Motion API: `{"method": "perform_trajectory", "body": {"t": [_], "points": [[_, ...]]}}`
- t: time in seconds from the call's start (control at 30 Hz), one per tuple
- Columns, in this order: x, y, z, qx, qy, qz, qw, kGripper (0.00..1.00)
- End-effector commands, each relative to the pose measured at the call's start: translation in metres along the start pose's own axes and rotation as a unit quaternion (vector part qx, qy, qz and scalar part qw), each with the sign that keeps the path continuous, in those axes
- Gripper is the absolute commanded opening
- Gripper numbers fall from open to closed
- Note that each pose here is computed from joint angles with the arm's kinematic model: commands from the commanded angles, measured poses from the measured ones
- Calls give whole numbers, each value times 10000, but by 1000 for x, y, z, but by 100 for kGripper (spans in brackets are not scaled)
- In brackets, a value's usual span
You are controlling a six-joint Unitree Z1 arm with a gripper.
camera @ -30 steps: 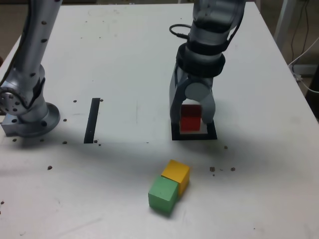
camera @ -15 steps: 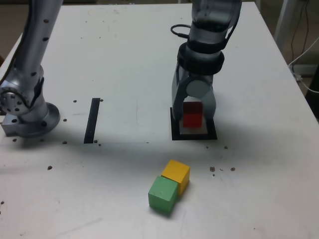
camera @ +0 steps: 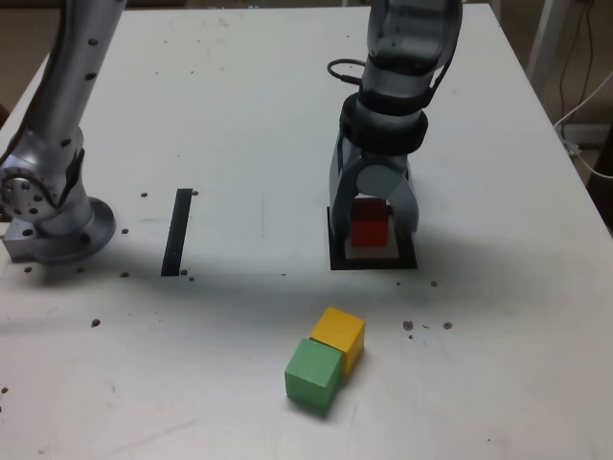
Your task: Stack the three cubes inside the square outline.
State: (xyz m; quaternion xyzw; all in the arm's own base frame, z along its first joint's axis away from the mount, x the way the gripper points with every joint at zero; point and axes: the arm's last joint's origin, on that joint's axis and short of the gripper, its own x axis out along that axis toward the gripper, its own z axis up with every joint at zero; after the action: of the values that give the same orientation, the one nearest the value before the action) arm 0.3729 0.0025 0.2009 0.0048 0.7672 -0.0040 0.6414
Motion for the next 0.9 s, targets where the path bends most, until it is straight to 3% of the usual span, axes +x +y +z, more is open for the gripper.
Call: {"method": "perform_trajectory", "body": {"t": [0.0,0.2,0.37,0.53,0.7,0.87], "points": [[-5,0,-5,-3,-65,64,10000,100],[-33,-6,-28,15,-125,385,9992,100],[-51,-19,-45,148,-122,544,9983,100],[-66,-49,-49,586,-305,698,9954,100],[-72,-85,-48,1127,-435,691,9903,99],[-64,-119,-46,1597,-349,600,9847,99]]}}
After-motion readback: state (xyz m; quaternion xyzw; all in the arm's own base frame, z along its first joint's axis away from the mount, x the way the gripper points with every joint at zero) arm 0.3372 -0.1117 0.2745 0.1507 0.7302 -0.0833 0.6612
